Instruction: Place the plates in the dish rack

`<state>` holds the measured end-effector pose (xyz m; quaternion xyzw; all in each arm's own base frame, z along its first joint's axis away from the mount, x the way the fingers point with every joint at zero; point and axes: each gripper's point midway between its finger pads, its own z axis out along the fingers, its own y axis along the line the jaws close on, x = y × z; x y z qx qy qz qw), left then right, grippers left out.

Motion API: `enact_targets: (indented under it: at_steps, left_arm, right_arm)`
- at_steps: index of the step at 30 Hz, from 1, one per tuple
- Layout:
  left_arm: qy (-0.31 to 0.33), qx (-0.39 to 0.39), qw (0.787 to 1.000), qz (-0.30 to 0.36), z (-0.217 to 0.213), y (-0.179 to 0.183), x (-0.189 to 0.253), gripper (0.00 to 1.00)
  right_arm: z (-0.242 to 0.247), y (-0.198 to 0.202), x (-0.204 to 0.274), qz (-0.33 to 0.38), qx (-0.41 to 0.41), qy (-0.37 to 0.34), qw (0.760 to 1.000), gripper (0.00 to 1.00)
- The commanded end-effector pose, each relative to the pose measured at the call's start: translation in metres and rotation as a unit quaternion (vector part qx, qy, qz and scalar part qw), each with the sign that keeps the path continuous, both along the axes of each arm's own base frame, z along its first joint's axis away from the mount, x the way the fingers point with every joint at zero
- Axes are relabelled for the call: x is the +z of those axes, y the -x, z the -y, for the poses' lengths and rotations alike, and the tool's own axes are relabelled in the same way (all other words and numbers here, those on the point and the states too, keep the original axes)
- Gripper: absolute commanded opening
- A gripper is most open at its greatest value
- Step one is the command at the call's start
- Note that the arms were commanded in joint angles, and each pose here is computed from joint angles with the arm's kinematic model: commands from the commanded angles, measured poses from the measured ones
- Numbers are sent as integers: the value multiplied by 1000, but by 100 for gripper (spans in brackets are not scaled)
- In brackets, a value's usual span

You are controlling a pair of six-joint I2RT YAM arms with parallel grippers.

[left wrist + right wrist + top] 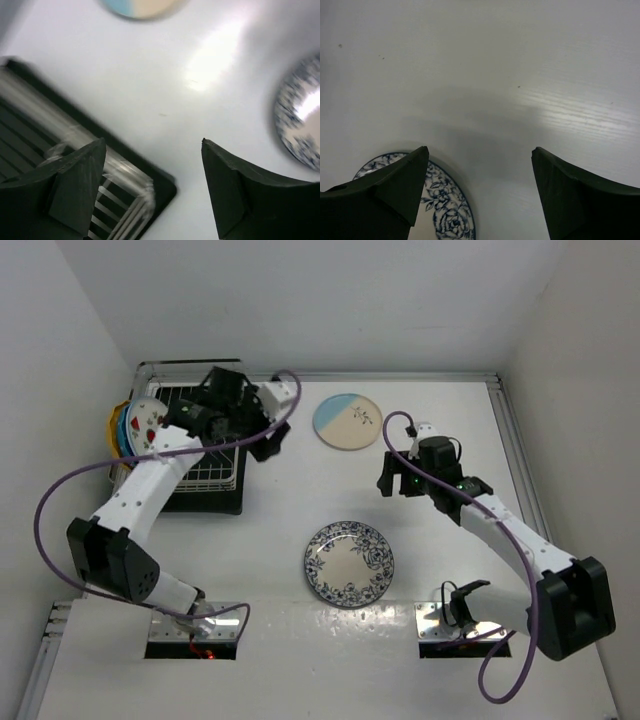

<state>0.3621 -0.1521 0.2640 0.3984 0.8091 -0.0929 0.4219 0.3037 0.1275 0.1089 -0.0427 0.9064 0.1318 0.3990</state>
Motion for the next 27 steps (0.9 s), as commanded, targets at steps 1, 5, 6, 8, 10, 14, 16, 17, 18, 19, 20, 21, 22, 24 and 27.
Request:
enact_targets:
  at_steps: [1, 5, 6, 8, 10, 14, 16, 17, 18, 19, 20, 21, 22, 24, 27]
  left_arm:
    - [8, -153, 983, -102, 44, 55, -57, 82]
    - [9, -235, 949, -210, 79, 100, -126, 83]
    - [11, -253, 940, -227, 90, 109, -134, 83]
    - [17, -276, 924, -265, 101, 122, -153, 87]
    - [32, -294, 906, -302, 114, 130, -171, 89]
    - [47, -292, 890, -348, 130, 135, -197, 89]
    - [46, -286, 881, -375, 136, 137, -212, 89]
    - [43, -290, 878, -378, 139, 139, -217, 89]
    - [41, -288, 876, -385, 138, 140, -222, 89]
    - [39, -285, 868, -405, 139, 148, -231, 89]
    - [39, -285, 867, -407, 139, 147, -235, 89]
    - [37, -279, 864, -418, 137, 151, -240, 89]
    - [32, -282, 860, -425, 136, 159, -243, 89]
    - [29, -289, 852, -436, 136, 168, -249, 86]
    - [17, -302, 843, -446, 140, 185, -257, 82]
  right_arm:
    - [-16, 19, -1, -42, 47, -29, 998, 80]
    - [-13, 46, -30, -98, 28, -40, 994, 77]
    - [-15, 49, -30, -98, 26, -52, 994, 78]
    - [-15, 61, -40, -102, 25, -60, 993, 79]
    - [-16, 65, -42, -96, 17, -71, 993, 81]
    - [-14, 87, -60, -117, 2, -73, 990, 78]
    - [-11, 96, -68, -125, -14, -79, 989, 72]
    - [-12, 98, -67, -121, -14, -84, 989, 66]
    - [-10, 109, -78, -136, -25, -89, 986, 65]
    - [-10, 110, -78, -130, -27, -95, 986, 65]
    - [-10, 117, -85, -140, -27, -97, 985, 65]
    - [-11, 123, -91, -147, -33, -104, 983, 65]
    - [-12, 126, -92, -149, -31, -109, 982, 65]
    - [-11, 135, -101, -162, -33, -112, 980, 63]
    - [-13, 144, -112, -179, -38, -120, 976, 58]
